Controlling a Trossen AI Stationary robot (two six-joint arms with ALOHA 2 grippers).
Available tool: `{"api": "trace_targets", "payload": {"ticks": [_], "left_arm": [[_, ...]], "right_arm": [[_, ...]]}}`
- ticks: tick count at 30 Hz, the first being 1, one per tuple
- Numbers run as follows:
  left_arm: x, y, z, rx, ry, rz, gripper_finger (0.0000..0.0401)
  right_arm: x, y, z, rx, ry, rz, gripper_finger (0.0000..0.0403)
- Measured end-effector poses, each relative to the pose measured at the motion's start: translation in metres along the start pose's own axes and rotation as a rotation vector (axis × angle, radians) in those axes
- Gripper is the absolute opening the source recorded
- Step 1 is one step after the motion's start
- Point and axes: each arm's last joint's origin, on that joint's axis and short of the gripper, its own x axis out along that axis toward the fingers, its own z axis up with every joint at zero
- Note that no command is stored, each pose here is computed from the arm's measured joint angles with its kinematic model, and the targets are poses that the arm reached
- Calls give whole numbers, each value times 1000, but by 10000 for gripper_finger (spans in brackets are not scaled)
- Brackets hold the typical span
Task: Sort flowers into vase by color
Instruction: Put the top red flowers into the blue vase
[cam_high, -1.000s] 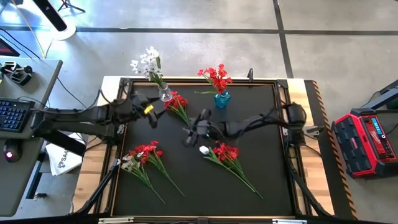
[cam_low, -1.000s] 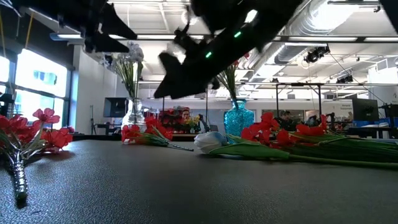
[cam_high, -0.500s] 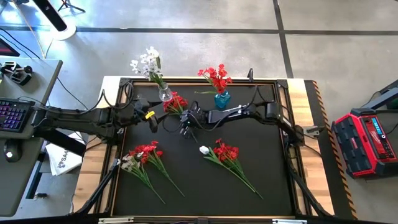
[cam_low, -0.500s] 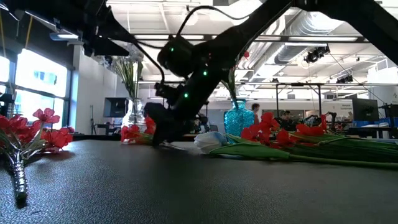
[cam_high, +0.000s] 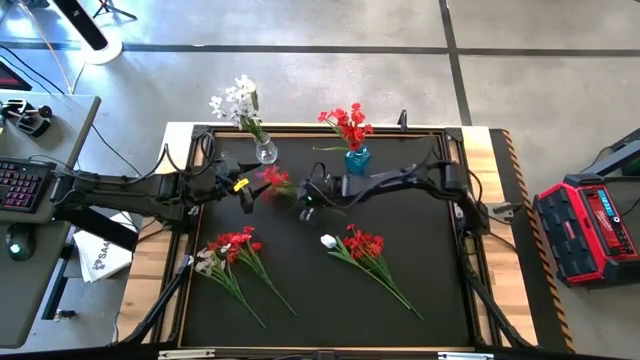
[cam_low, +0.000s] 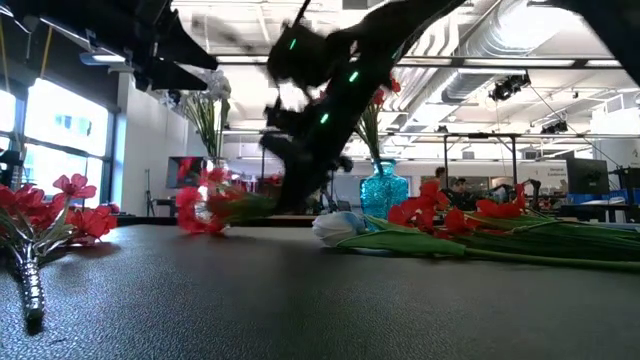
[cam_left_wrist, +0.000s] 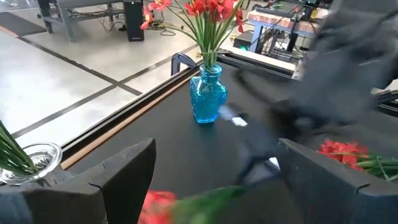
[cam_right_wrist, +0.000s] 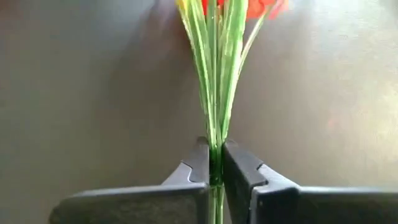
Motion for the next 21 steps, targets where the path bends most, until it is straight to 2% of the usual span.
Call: {"api": "trace_targets", "payload": {"ticks": [3,8,11,15,19,21], "left_arm": [[-1,-2,-1,4,3,-10,321],[-3,-6,-1,11,3,-43,321],[-4,-9,-2,22,4,-59,321],[-3,-14,-4,61,17,-78,321],[6,-23,-8,125,-20,-108,321],[13,-30,-17,180,-69,-171,321]], "right_arm": [[-30,13,-15,-14,-69,32,6],[-77,13,-65,48,-252,-8,3],[-108,17,-94,115,-470,39,2],[-139,16,-125,162,-839,111,1],[-161,10,-148,112,-1164,224,1],[-167,7,-155,36,-1276,274,1]]}}
